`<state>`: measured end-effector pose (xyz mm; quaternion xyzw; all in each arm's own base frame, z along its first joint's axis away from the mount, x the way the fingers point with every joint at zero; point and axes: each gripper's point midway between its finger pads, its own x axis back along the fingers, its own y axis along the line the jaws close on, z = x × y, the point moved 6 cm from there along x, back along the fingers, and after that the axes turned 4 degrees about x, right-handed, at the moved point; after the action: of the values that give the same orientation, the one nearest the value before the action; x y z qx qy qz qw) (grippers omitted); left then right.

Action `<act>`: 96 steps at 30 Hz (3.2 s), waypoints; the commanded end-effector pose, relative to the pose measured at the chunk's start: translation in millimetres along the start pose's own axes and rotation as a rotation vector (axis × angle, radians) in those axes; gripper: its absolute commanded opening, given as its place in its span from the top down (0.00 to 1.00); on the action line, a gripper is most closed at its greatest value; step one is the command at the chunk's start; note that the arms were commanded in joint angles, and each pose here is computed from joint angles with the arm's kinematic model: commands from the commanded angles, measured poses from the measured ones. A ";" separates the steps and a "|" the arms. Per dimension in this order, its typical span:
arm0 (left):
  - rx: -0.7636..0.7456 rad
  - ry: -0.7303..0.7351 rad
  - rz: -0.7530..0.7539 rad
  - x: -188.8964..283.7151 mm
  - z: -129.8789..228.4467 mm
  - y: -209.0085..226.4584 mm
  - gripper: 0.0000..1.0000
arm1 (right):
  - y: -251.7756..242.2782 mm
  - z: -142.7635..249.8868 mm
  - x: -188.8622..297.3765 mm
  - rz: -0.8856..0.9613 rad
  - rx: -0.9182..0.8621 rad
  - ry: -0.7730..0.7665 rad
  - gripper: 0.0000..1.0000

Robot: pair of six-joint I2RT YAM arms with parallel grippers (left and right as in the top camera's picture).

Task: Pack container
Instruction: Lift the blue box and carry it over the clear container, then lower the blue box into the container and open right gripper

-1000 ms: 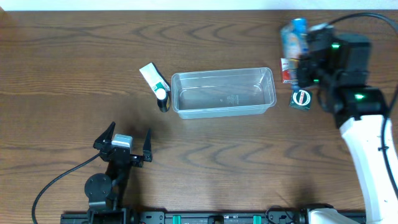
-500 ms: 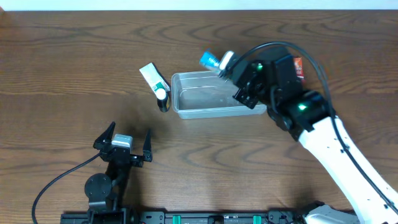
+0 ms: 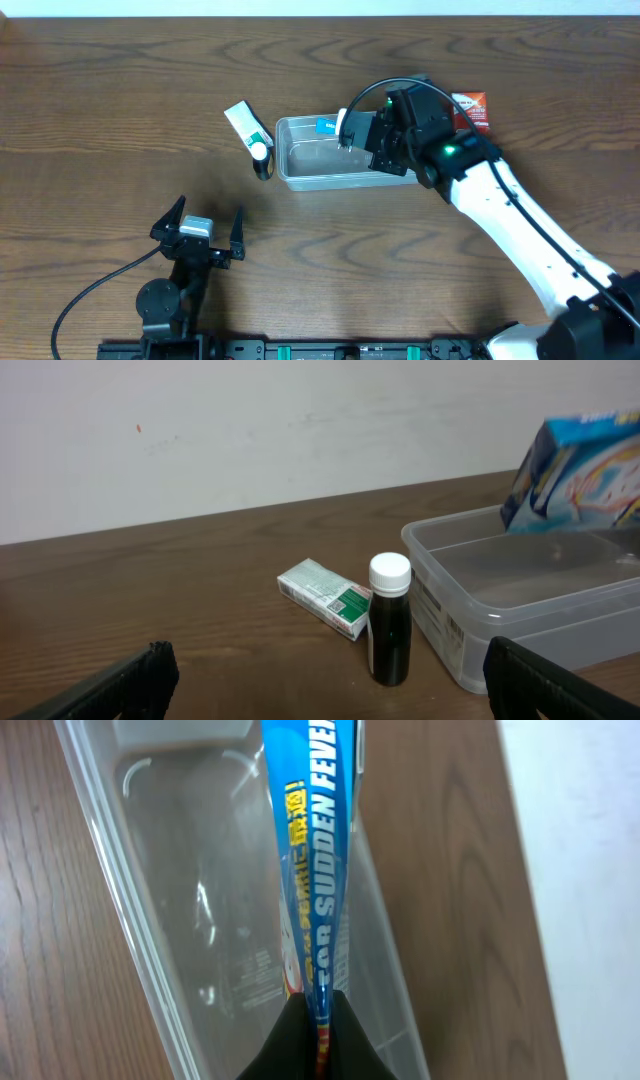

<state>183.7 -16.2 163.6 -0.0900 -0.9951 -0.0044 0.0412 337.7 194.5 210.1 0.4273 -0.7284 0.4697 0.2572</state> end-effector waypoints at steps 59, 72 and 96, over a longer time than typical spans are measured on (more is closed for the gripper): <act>0.006 0.049 0.009 -1.1 13.6 -0.6 0.02 | -20.1 68.5 -74.2 -0.118 0.134 -0.014 0.99; 0.006 0.049 0.009 -1.1 13.6 -0.6 0.02 | -20.2 64.9 -73.2 -0.113 0.051 -0.015 0.16; 0.006 0.049 0.009 -1.1 13.7 -0.6 0.02 | -39.5 29.4 8.6 0.030 -0.121 -0.094 0.21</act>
<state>183.7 -16.2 163.6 -0.0900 -0.9951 -0.0044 0.0412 371.3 152.6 219.6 0.4228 -0.7606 0.4378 0.2261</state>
